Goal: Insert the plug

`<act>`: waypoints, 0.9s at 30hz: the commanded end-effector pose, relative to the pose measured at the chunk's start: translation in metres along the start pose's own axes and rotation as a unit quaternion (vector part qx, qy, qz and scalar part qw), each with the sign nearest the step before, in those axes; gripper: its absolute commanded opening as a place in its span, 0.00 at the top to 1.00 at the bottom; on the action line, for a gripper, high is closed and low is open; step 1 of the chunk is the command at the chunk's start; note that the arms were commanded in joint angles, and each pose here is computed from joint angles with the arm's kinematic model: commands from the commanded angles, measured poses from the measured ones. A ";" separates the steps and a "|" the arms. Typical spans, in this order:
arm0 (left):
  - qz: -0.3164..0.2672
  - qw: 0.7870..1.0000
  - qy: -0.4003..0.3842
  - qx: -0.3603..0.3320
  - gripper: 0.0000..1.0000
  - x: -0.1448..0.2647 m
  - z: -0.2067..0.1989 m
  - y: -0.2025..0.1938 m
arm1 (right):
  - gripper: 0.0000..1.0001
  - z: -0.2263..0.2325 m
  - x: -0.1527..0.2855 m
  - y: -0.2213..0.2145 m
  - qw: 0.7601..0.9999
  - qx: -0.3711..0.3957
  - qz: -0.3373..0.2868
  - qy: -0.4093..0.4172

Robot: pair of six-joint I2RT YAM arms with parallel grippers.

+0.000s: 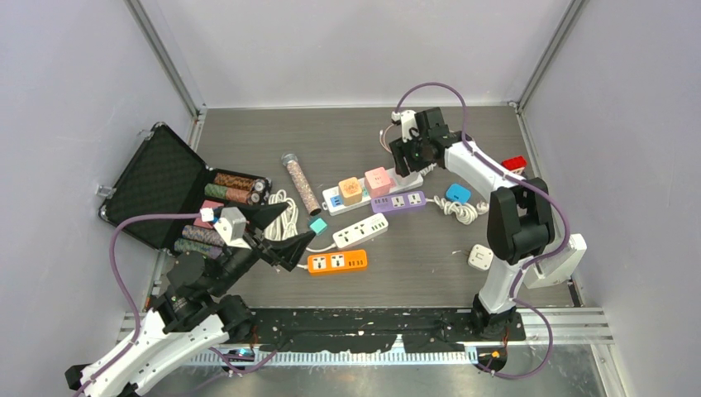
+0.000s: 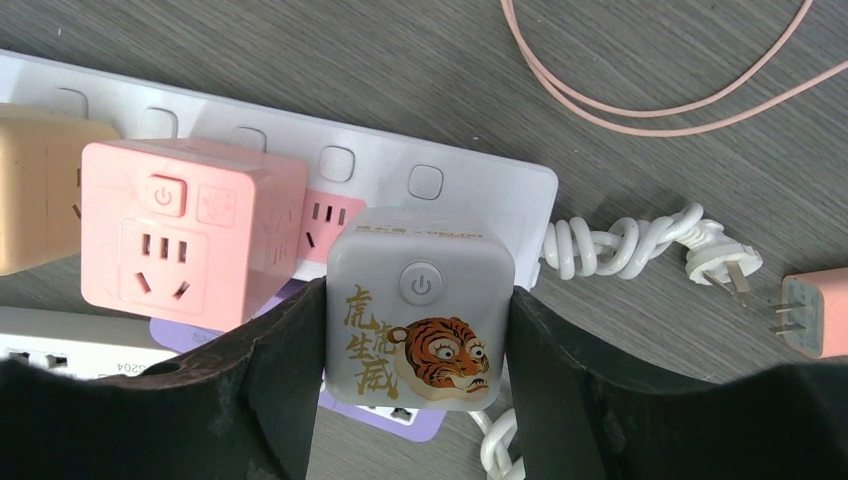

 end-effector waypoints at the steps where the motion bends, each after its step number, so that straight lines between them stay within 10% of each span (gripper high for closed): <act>1: -0.009 1.000 0.004 0.001 0.00 -0.001 0.001 0.003 | 0.95 -0.002 0.010 0.019 1.000 0.009 -0.022 0.009; 27: 0.008 1.000 0.019 0.007 0.00 -0.003 0.007 -0.007 | 0.95 0.007 0.002 -0.001 1.000 0.005 0.003 0.031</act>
Point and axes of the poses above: each gripper's point midway between its finger pads, its own x axis back along the fingers, its own z axis along the line the jaws close on, y = z × x, the point moved 2 cm from there along x, back along the fingers, and after that the axes turned 9 degrees about x, right-handed, at the moved point
